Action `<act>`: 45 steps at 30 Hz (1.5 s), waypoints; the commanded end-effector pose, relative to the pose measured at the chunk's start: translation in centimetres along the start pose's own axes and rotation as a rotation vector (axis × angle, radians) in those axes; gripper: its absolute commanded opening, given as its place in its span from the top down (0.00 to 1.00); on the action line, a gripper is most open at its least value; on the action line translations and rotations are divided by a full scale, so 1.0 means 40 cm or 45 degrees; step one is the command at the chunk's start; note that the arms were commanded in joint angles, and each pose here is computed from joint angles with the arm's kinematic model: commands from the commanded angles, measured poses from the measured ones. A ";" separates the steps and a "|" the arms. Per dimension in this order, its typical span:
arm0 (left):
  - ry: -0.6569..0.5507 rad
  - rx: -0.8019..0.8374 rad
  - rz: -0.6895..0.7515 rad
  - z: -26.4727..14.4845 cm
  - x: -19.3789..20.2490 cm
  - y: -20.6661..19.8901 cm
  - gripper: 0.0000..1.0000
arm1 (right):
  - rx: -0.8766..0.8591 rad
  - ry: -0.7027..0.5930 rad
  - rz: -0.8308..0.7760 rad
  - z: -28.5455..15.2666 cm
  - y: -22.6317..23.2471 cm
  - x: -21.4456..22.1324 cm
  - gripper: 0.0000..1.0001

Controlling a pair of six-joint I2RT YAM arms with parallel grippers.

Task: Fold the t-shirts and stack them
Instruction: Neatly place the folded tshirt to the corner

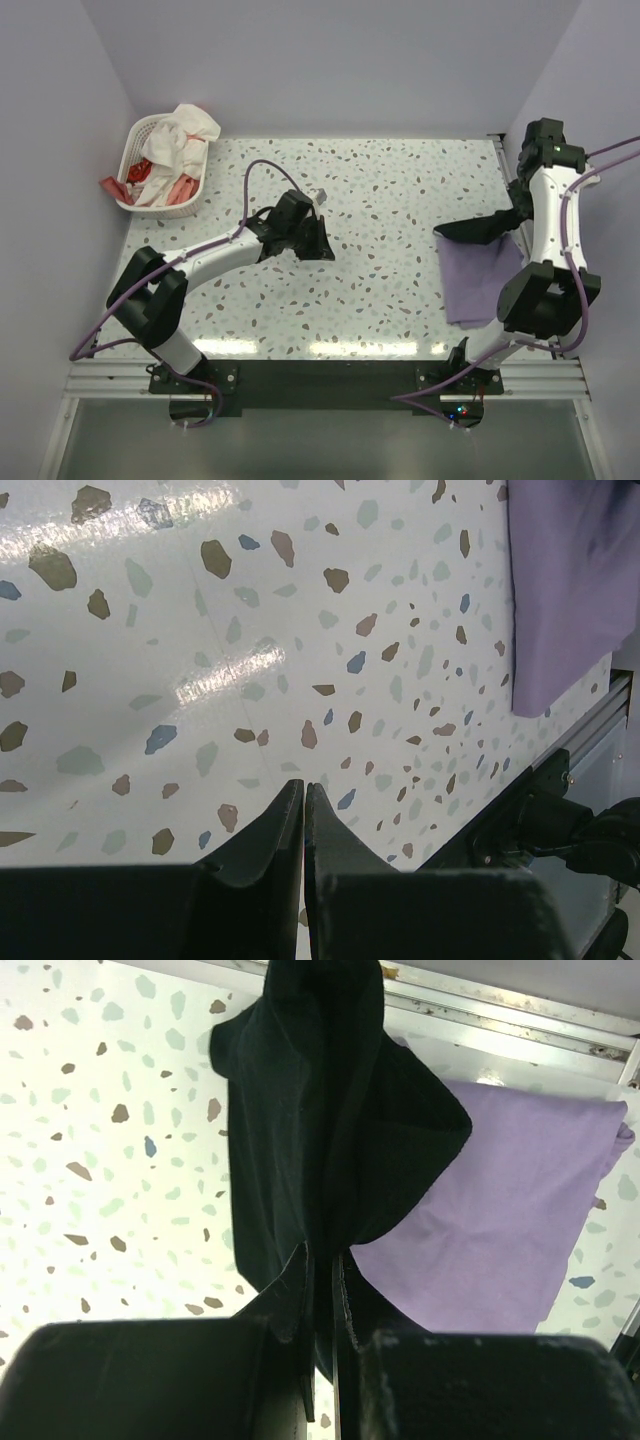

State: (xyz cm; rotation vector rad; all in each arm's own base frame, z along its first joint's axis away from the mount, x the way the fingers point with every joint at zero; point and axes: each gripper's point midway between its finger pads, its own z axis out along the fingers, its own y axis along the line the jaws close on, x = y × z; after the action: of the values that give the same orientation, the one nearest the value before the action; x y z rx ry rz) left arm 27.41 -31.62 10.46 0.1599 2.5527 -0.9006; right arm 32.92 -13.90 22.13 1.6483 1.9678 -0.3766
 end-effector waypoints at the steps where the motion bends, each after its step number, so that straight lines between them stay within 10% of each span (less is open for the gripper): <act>1: -0.060 0.053 0.033 -0.011 -0.034 -0.037 0.91 | -0.133 -0.094 0.080 -0.087 0.008 -0.066 1.00; 34: -0.025 0.084 0.037 0.008 0.037 -0.025 0.92 | -0.014 -0.013 -0.041 -0.077 -0.230 0.085 1.00; 35: -0.028 0.092 0.037 0.009 0.040 -0.027 0.91 | 0.000 -0.004 -0.060 -0.074 -0.253 0.100 0.95; 39: -0.036 0.123 0.049 0.013 0.053 -0.026 0.90 | -0.021 0.050 -0.134 -0.080 -0.291 0.141 0.09; 45: -0.055 0.175 0.033 0.006 0.048 -0.044 0.90 | -0.104 0.016 -0.266 -0.104 -0.286 0.123 0.01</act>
State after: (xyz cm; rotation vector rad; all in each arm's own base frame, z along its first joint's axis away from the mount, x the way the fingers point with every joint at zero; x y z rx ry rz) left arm 24.63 -31.88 7.16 0.2078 2.5679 -0.9484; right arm 20.01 -9.95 20.13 1.5170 2.1156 -0.3764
